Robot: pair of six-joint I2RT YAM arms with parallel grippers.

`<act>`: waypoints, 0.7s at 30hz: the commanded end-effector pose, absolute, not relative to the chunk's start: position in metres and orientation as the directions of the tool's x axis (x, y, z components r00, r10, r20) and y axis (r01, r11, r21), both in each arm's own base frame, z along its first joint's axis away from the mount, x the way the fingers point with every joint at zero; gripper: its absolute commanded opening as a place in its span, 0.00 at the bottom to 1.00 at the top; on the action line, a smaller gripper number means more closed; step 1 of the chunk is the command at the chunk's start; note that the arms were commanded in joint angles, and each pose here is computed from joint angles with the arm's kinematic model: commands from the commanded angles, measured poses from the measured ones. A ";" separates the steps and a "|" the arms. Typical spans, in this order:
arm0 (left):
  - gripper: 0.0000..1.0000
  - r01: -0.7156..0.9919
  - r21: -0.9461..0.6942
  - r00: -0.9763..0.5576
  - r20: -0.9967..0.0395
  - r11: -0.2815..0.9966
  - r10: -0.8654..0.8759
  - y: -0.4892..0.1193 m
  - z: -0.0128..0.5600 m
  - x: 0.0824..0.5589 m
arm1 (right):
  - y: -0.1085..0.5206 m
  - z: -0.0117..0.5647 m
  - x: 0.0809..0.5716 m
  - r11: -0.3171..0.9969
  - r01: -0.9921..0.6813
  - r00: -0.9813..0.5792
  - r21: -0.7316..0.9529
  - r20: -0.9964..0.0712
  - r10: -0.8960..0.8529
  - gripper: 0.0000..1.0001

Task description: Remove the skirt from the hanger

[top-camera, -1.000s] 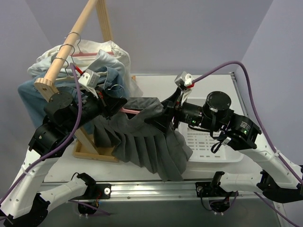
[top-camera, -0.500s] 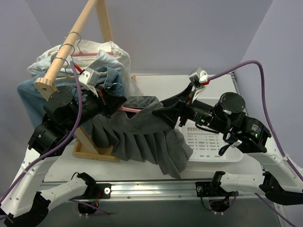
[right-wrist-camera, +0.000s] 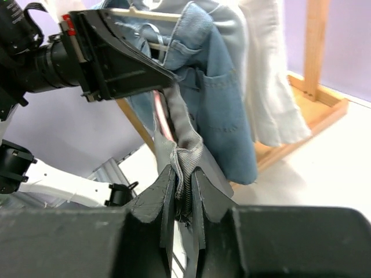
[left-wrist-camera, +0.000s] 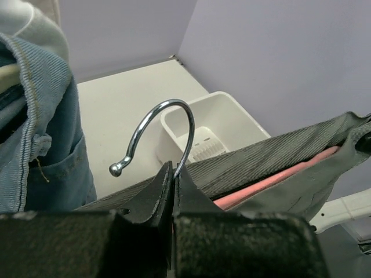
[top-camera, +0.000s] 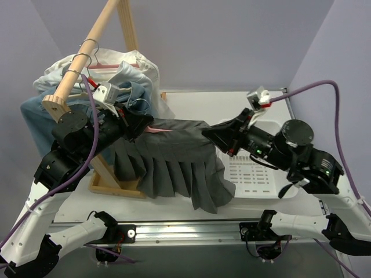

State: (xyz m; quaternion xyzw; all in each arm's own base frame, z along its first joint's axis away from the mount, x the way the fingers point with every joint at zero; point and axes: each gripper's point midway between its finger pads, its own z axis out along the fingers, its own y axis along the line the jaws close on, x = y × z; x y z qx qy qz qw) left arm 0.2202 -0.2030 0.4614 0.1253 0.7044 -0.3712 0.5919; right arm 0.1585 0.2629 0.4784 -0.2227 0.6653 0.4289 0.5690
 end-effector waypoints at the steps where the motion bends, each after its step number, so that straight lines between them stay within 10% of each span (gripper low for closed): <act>1: 0.02 0.614 -0.335 -0.070 -0.925 0.715 -0.373 -0.181 0.523 0.219 | 0.206 0.497 0.151 0.610 -0.712 -0.197 0.347 -0.933 0.301 0.00; 13: 0.02 0.622 -0.411 -0.063 -0.875 0.667 -0.480 -0.186 0.545 0.225 | 0.203 0.427 0.124 0.526 -0.737 -0.314 0.425 -0.904 0.291 0.00; 21: 0.02 0.835 -0.492 -0.264 -0.750 0.246 -0.606 -0.226 0.594 0.166 | 0.284 0.399 0.175 0.529 -0.720 -0.351 0.448 -0.894 0.279 0.00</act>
